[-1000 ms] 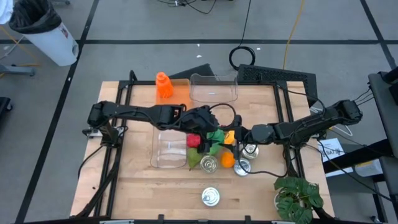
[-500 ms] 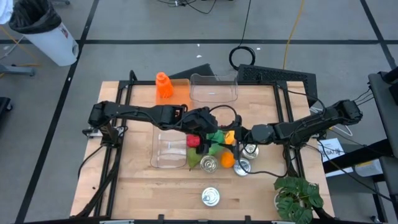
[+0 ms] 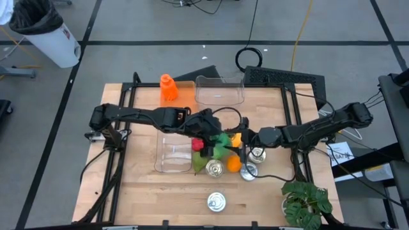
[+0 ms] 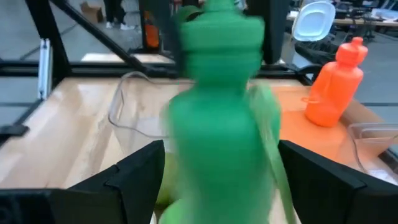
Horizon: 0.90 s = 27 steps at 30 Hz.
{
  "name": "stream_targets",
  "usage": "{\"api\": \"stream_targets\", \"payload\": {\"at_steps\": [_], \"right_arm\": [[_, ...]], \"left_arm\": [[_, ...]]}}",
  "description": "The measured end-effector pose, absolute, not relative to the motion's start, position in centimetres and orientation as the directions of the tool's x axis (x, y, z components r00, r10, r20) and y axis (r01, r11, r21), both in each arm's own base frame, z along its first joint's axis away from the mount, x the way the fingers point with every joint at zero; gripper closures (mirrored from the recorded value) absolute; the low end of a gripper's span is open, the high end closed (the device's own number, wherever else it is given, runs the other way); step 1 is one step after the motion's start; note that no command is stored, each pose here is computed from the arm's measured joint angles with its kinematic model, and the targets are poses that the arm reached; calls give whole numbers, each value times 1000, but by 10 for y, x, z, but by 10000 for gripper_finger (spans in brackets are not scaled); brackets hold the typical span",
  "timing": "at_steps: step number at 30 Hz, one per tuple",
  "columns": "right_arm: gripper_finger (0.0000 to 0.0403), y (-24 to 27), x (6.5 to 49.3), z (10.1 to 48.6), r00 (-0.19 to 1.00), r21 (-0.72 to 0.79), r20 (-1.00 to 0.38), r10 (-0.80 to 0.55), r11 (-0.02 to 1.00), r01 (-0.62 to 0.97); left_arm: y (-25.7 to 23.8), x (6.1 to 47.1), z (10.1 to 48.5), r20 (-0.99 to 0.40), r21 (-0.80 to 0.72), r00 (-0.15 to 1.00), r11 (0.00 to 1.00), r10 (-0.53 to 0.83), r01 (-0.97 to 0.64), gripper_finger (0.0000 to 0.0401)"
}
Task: Pick & Place Food Item
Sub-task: Put the green tumbler into the orange bin
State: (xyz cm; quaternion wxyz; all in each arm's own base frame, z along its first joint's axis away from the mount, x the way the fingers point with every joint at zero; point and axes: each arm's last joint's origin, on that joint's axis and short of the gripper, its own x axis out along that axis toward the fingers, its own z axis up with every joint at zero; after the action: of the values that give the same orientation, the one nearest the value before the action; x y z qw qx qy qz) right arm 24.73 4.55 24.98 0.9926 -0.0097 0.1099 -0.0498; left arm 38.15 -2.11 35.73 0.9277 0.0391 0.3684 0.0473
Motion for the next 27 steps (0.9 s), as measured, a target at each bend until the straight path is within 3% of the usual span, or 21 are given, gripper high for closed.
{"api": "stream_targets", "payload": {"at_steps": [7, 14, 20, 27], "right_arm": [[115, 45, 240, 259, 978, -8, -187, -94, 996, 94], [115, 47, 238, 261, 980, -6, -179, -82, 997, 82], [115, 47, 238, 261, 979, -8, -186, -82, 997, 82], [115, 47, 238, 259, 977, 1, -198, -82, 997, 84]], "left_arm": [[8, 317, 413, -620, 143, 733, 959, 279, -244, 181], [59, 272, 430, -630, 205, 601, 852, 492, -482, 181], [106, 257, 417, -685, 175, 499, 785, 531, -595, 181], [141, 256, 365, -762, 92, 461, 780, 455, -618, 181]]}}
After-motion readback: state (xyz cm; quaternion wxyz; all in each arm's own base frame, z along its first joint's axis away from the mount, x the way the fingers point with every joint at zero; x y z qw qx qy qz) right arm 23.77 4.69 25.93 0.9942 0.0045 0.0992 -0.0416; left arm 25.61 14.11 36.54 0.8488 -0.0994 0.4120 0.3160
